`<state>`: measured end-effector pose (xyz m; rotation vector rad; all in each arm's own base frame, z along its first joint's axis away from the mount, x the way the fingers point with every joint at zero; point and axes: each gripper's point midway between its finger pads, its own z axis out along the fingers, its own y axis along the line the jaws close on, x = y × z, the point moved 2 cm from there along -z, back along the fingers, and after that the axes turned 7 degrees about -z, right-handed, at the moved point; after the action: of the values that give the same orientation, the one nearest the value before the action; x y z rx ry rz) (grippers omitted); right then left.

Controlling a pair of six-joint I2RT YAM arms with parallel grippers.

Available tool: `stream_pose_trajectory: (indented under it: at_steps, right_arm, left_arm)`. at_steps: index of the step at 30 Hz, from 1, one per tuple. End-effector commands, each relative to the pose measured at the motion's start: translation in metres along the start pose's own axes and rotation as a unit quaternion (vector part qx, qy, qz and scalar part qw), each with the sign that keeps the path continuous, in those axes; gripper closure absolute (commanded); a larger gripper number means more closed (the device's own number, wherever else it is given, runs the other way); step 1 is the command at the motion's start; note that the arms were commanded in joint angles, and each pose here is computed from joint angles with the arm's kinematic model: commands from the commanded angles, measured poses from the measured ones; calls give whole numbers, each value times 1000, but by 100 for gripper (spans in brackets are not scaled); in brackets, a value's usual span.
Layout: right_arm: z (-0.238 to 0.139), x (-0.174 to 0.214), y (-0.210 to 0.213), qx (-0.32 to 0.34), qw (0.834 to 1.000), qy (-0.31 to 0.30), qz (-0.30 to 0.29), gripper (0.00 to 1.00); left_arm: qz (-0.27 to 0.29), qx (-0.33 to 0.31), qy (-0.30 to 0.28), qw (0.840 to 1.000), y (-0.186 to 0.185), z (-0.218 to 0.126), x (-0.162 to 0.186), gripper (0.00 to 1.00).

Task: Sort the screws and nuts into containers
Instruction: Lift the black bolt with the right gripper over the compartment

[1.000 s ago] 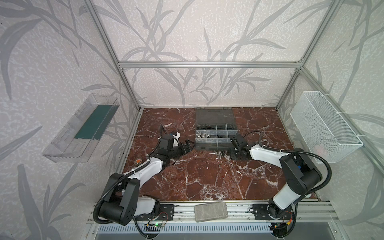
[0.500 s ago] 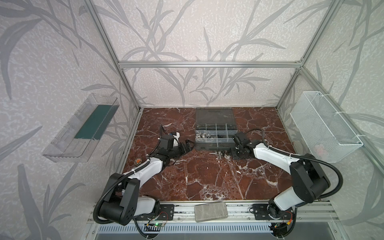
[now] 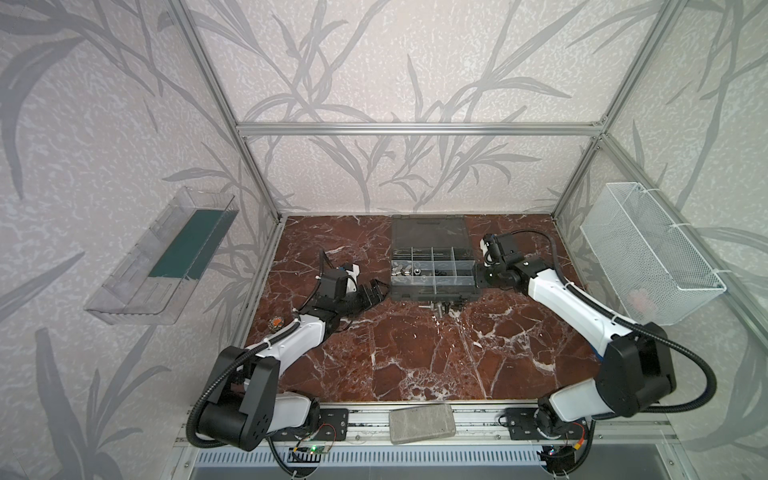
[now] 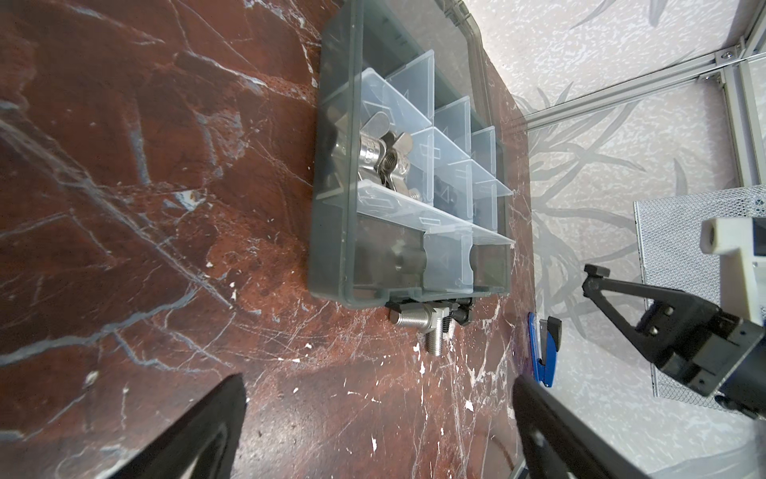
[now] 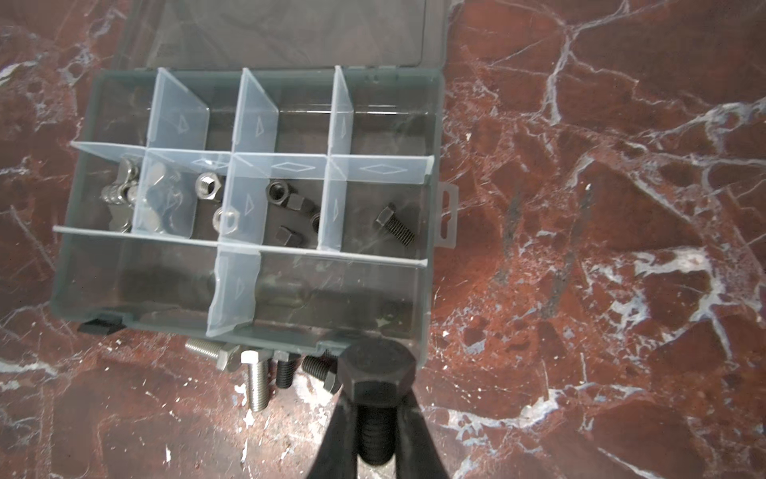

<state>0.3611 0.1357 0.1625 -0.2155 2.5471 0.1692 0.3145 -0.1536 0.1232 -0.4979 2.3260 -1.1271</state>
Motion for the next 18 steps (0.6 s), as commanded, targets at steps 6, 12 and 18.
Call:
stream_pose_trajectory:
  at_steps: [6,12,18]
  right_arm:
    - [38,-27,-2,-2,1000,24,-7,100]
    - [68,-36,2,-13,998,63,-13,100]
    - [87,-32,5,-20,996,81,-9,100]
  left_arm:
    - [5,9,-5,1000,-4,-7,0,2]
    - [7,6,-9,1000,-4,-10,0,2]
    - [11,3,-14,1000,-5,-12,-1,2]
